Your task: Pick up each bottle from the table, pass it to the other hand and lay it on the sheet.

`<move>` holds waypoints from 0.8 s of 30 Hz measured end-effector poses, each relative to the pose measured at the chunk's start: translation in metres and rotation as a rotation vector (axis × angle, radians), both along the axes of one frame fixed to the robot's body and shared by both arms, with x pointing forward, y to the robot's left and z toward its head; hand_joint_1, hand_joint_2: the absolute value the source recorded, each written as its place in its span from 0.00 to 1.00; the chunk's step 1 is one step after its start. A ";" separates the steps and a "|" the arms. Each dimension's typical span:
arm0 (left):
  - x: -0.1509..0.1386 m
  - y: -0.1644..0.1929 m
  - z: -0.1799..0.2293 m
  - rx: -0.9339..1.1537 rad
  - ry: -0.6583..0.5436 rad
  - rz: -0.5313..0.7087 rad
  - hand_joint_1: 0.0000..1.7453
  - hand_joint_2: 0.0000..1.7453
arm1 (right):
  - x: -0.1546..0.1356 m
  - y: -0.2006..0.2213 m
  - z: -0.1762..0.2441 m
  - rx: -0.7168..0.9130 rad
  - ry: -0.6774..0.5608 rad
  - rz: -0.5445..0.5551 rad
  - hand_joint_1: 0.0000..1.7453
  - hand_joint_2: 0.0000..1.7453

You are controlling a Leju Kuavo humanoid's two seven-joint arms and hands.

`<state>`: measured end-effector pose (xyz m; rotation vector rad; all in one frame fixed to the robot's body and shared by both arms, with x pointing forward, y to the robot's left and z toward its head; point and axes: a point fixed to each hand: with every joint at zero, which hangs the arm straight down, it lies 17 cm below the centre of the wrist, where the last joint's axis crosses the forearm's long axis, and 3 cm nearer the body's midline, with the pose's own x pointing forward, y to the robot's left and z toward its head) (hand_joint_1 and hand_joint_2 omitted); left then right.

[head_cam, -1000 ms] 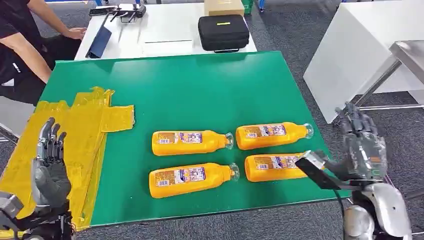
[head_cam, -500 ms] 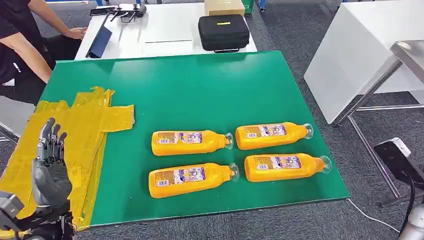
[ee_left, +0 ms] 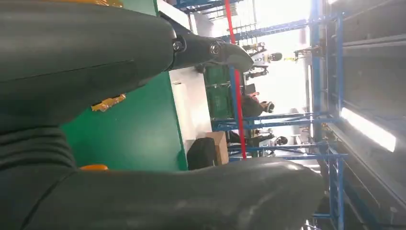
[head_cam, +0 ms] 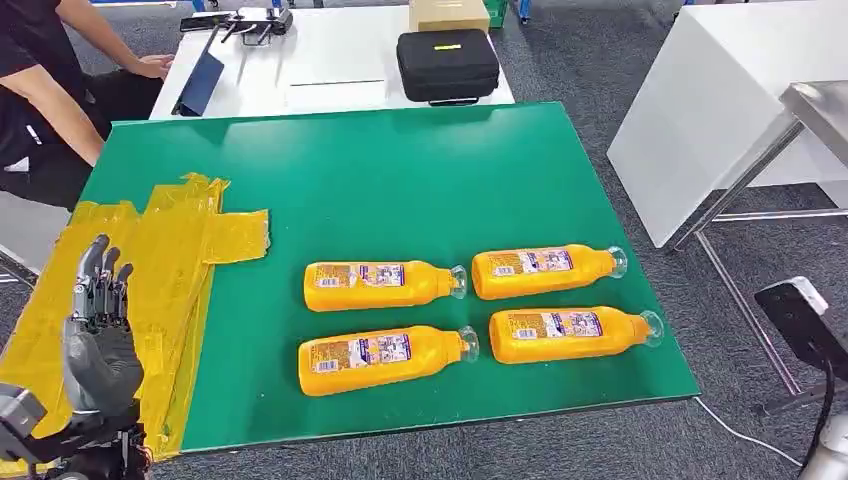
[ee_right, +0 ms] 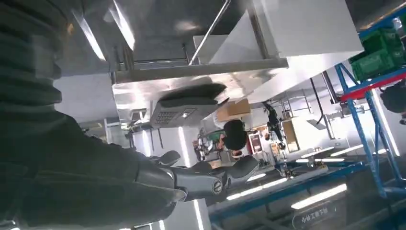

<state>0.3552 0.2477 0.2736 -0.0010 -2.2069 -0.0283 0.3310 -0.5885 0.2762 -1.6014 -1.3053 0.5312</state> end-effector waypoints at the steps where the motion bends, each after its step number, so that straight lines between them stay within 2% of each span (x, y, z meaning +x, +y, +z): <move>1: 0.000 0.000 0.000 0.000 0.000 0.000 0.00 0.00 | 0.000 0.000 0.000 0.001 0.000 0.000 0.00 1.00; 10: 0.002 0.000 0.000 -0.003 0.007 0.004 0.00 0.00 | 0.003 -0.004 0.000 0.010 0.003 -0.010 0.00 1.00; 12: 0.002 0.000 0.001 0.000 0.008 0.007 0.00 0.00 | 0.010 0.002 -0.001 0.033 -0.005 0.024 0.00 1.00; 15: 0.002 0.000 0.003 0.000 0.005 0.009 0.00 0.00 | 0.027 0.036 -0.004 0.089 -0.016 0.159 0.00 1.00; 18: 0.003 0.000 0.004 0.001 0.001 0.007 0.00 0.00 | 0.039 0.088 -0.014 0.099 0.023 0.308 0.00 1.00; 19: 0.003 0.000 0.005 -0.001 -0.002 0.005 0.00 0.00 | 0.042 0.128 -0.034 0.059 0.121 0.397 0.00 1.00; 21: 0.006 0.002 0.008 -0.008 -0.009 0.004 0.00 0.00 | 0.044 0.199 -0.067 -0.029 0.269 0.492 0.00 1.00; 24: 0.010 0.002 0.010 -0.013 -0.015 -0.006 0.00 0.00 | 0.033 0.287 -0.083 0.002 0.288 0.627 0.00 1.00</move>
